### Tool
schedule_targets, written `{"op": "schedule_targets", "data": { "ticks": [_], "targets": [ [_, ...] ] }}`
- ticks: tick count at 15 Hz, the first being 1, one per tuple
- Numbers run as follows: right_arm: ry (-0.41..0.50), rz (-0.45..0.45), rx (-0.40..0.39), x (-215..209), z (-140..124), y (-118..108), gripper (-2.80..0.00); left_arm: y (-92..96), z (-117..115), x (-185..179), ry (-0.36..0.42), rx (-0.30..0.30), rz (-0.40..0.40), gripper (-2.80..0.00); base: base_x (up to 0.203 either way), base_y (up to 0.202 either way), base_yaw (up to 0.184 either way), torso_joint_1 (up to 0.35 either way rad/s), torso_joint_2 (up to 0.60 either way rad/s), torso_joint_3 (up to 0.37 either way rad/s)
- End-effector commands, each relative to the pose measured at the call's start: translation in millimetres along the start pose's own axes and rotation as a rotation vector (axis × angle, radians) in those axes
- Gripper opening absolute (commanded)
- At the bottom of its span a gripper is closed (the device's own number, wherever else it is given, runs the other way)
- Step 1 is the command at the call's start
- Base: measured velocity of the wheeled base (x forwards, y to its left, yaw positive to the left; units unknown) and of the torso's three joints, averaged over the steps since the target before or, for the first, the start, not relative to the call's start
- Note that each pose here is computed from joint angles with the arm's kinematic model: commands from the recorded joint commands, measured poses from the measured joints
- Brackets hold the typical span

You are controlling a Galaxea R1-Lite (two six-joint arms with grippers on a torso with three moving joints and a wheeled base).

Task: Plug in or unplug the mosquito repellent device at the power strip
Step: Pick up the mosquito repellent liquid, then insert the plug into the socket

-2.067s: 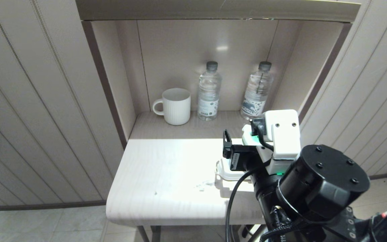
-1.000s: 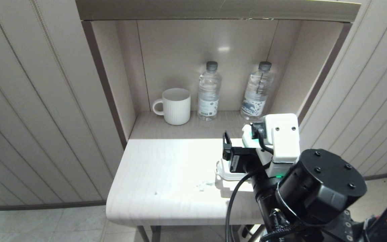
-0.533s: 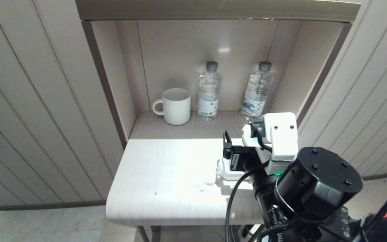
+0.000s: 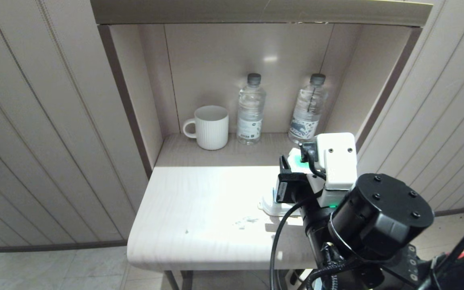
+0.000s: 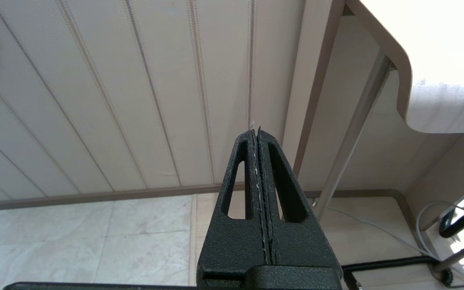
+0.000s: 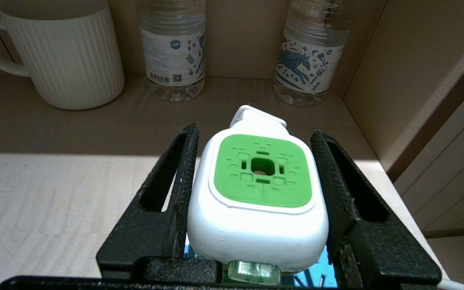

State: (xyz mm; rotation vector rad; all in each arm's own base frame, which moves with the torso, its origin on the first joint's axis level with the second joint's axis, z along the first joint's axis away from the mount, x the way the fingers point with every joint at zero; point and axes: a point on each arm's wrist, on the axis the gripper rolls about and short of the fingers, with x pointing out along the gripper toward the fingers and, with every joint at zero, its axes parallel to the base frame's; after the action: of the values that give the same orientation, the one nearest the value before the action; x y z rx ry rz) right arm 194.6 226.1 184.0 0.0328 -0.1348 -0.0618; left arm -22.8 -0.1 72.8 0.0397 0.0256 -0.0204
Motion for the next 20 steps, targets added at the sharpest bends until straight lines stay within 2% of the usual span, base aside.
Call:
{"op": "schedule_targets", "data": {
  "ticks": [1, 5, 7, 10, 14, 18, 20],
  "targets": [
    [0.001, -0.004, -0.001, -1, -1, -1, -2.80, 0.0, 0, 0, 0.002, 0.000, 0.000, -2.80, 0.000, 0.000, 0.000, 0.000, 0.00, 0.000],
    [0.001, -0.012, -0.004, 1, -1, -2, -2.80, 0.0, 0, 0, 0.002, -0.001, 0.000, -2.80, 0.000, 0.000, 0.000, 0.000, 0.00, 0.000],
    [-0.030, -0.018, 0.016, 0, 16, -7, -2.80, 0.0, 0, 0, 0.002, -0.001, 0.000, -2.80, 0.000, 0.000, 0.000, 0.000, 0.00, 0.000],
    [-0.068, -0.018, -0.024, -2, 44, -11, -2.80, 0.0, 0, 0, 0.002, 0.000, 0.000, -2.80, 0.000, 0.000, 0.000, 0.000, 0.00, 0.000],
    [-0.042, -0.004, -0.068, -8, 93, -25, -2.80, 0.0, 0, 0, 0.002, 0.000, 0.000, -2.80, 0.000, 0.000, 0.000, 0.000, 0.00, 0.000],
    [0.051, 0.017, -0.197, -33, 152, -75, -2.80, 0.0, 0, 0, 0.002, 0.000, 0.000, -2.80, 0.000, 0.000, 0.000, 0.000, 0.00, 0.000],
    [0.078, 0.019, -0.211, -45, 174, -101, -2.80, 0.0, 0, 0, 0.002, 0.000, 0.000, -2.80, 0.000, 0.000, 0.000, 0.000, 0.00, 0.000]
  ]
}}
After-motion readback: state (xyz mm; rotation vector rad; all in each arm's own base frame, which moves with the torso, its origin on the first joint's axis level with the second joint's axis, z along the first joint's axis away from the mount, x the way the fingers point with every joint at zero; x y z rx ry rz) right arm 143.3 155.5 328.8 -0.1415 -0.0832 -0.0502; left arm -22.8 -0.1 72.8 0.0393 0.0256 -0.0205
